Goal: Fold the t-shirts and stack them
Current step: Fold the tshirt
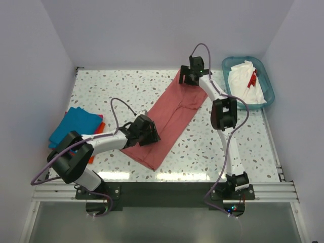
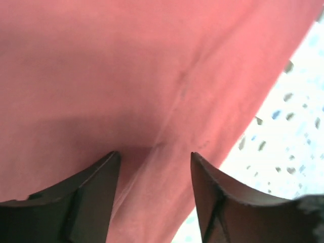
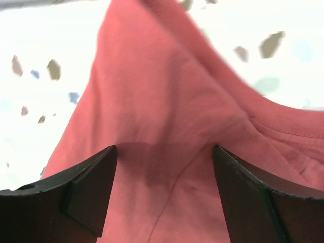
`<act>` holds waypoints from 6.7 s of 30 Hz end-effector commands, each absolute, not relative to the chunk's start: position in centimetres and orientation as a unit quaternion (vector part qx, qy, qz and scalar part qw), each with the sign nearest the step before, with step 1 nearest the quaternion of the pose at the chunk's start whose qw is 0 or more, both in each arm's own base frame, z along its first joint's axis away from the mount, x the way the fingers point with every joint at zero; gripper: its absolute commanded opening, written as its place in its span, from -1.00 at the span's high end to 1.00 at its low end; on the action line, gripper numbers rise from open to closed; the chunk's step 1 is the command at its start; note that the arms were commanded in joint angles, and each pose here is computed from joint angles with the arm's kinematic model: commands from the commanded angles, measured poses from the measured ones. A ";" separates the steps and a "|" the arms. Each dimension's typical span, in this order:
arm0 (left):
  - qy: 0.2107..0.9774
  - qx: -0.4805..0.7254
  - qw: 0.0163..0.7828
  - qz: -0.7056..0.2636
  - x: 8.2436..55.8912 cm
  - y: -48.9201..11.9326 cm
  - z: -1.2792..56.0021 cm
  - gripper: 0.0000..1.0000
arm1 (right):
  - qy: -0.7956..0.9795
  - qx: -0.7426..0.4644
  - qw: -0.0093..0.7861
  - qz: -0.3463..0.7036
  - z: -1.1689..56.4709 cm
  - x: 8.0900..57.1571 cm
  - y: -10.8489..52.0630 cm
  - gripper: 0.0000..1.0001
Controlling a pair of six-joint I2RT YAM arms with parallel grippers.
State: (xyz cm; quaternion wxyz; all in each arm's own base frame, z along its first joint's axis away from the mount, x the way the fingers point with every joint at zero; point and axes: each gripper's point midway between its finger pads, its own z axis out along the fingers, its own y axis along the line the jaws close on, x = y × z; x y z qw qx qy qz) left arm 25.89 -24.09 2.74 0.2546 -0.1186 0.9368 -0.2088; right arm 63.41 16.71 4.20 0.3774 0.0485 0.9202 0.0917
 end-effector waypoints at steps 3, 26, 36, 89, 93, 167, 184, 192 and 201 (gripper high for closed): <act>0.904 -0.040 0.298 -0.304 28.9 -29.7 8.6 -0.39 | 0.904 -0.044 0.417 0.089 9.3 62.1 20.9 -0.78; 0.955 0.059 0.292 -0.019 29.5 -20.9 3.8 -0.18 | 0.927 0.116 0.352 -0.053 7.1 57.3 8.7 -0.26; 0.962 0.072 0.259 -0.042 27.2 -20.7 1.5 -0.15 | 0.933 0.143 0.325 -0.059 5.1 54.6 6.4 0.04; 0.953 0.018 0.224 -0.200 15.8 -22.3 2.2 -0.21 | 0.934 0.115 0.305 0.143 9.6 26.8 13.9 -0.22; 0.949 0.029 0.216 -0.227 14.8 -22.9 1.9 -0.20 | 0.942 0.141 0.254 0.168 6.2 19.8 13.3 -0.14; 0.894 -0.084 0.383 -0.218 40.6 -28.3 9.4 1.00 | 0.917 0.148 0.338 0.152 9.4 39.0 15.1 1.00; 0.859 -0.078 0.441 -0.247 45.5 -25.7 13.3 -0.55 | 0.909 0.170 0.344 0.161 9.7 44.7 11.8 -0.28; 0.878 -0.033 0.400 -0.260 39.5 -28.1 12.3 0.32 | 0.925 0.100 0.348 0.118 10.3 38.9 14.8 -0.18; 0.904 -0.010 0.345 -0.251 32.0 -27.7 6.9 0.38 | 0.936 0.096 0.304 0.152 6.3 32.5 15.7 0.24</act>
